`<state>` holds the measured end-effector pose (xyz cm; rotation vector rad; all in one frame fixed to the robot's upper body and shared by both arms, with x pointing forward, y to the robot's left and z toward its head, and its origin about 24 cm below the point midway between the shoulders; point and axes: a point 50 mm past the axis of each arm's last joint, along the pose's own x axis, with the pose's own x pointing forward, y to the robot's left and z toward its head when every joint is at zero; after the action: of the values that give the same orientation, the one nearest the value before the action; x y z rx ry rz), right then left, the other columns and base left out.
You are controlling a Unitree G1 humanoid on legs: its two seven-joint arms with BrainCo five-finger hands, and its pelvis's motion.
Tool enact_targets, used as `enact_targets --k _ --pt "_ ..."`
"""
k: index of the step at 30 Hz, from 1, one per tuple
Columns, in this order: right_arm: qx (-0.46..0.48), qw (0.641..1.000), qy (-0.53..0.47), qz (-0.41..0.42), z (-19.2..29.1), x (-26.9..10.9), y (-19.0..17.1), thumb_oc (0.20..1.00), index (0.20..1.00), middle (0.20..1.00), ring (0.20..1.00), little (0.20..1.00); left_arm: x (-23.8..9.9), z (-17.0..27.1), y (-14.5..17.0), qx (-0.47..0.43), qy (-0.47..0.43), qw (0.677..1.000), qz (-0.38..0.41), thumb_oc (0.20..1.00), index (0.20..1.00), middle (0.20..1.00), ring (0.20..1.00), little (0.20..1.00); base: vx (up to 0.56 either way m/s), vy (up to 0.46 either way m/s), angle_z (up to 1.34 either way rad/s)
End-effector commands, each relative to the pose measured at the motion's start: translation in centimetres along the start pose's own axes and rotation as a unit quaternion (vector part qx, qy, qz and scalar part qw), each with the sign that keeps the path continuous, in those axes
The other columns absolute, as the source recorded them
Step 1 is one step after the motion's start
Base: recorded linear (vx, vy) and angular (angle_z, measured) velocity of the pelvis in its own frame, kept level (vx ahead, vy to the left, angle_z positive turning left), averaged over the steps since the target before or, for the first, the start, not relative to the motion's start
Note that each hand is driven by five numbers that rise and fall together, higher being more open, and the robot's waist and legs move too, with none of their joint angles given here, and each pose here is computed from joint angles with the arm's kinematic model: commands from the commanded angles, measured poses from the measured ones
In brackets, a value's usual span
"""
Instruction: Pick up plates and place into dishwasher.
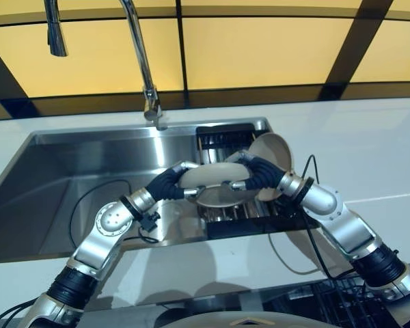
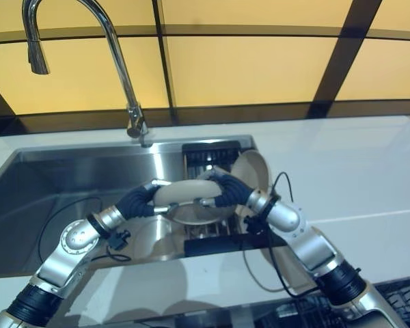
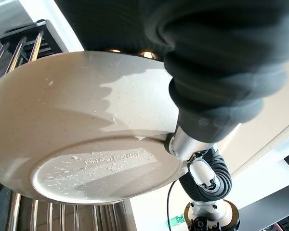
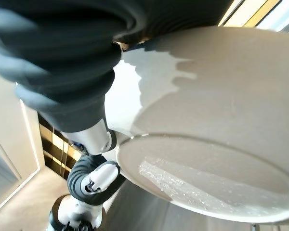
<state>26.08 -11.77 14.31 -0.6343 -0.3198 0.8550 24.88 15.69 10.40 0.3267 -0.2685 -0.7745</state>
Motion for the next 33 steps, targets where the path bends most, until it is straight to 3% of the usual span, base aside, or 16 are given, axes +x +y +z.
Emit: enact_targets --k 1,12,13,14,15,28,33 --pt "-0.025 0.997 0.037 0.067 -0.7 -0.5 0.1 0.200 0.200 0.200 0.200 0.200 0.8 3.7 2.1 0.028 -0.102 0.993 0.044 0.200 0.200 0.200 0.200 0.200 0.00 0.000 0.00" --pt "-0.049 0.997 0.044 0.047 -0.8 -1.1 -1.0 0.200 0.200 0.200 0.200 0.200 -0.1 2.7 2.7 0.019 -0.084 0.992 0.093 0.200 0.200 0.200 0.200 0.200 0.00 -0.003 0.02" --pt "-0.051 0.997 0.044 0.041 -0.8 -1.2 -1.2 0.200 0.200 0.200 0.200 0.200 -0.1 2.5 2.8 0.014 -0.081 0.991 0.105 0.564 0.564 0.564 0.564 0.564 0.00 0.000 0.00" --pt "-0.052 0.997 0.044 0.037 -0.8 -1.2 -1.2 0.200 0.200 0.200 0.200 0.200 -0.2 2.4 2.9 0.010 -0.078 0.991 0.111 0.859 0.859 0.859 0.859 0.859 -0.03 -0.006 -0.01" --pt "-0.055 0.997 0.045 0.030 -0.7 -1.2 -1.5 0.200 0.200 0.200 0.200 0.200 -0.1 2.2 2.9 0.000 -0.073 0.990 0.117 1.000 1.000 1.000 1.000 1.000 -0.03 -0.007 -0.01" --pt "-0.119 0.988 0.044 -0.086 0.1 -1.6 -5.4 0.200 0.200 0.200 0.200 0.200 -0.1 0.8 3.1 -0.061 -0.065 0.976 0.197 1.000 1.000 1.000 1.000 1.000 -0.04 0.000 -0.03" --pt "-0.161 0.968 0.037 -0.188 1.0 -2.2 -7.8 0.200 0.200 0.200 0.200 0.200 -0.2 0.6 3.3 -0.074 -0.064 0.971 0.219 1.000 1.000 1.000 1.000 1.000 -0.04 -0.001 -0.08"
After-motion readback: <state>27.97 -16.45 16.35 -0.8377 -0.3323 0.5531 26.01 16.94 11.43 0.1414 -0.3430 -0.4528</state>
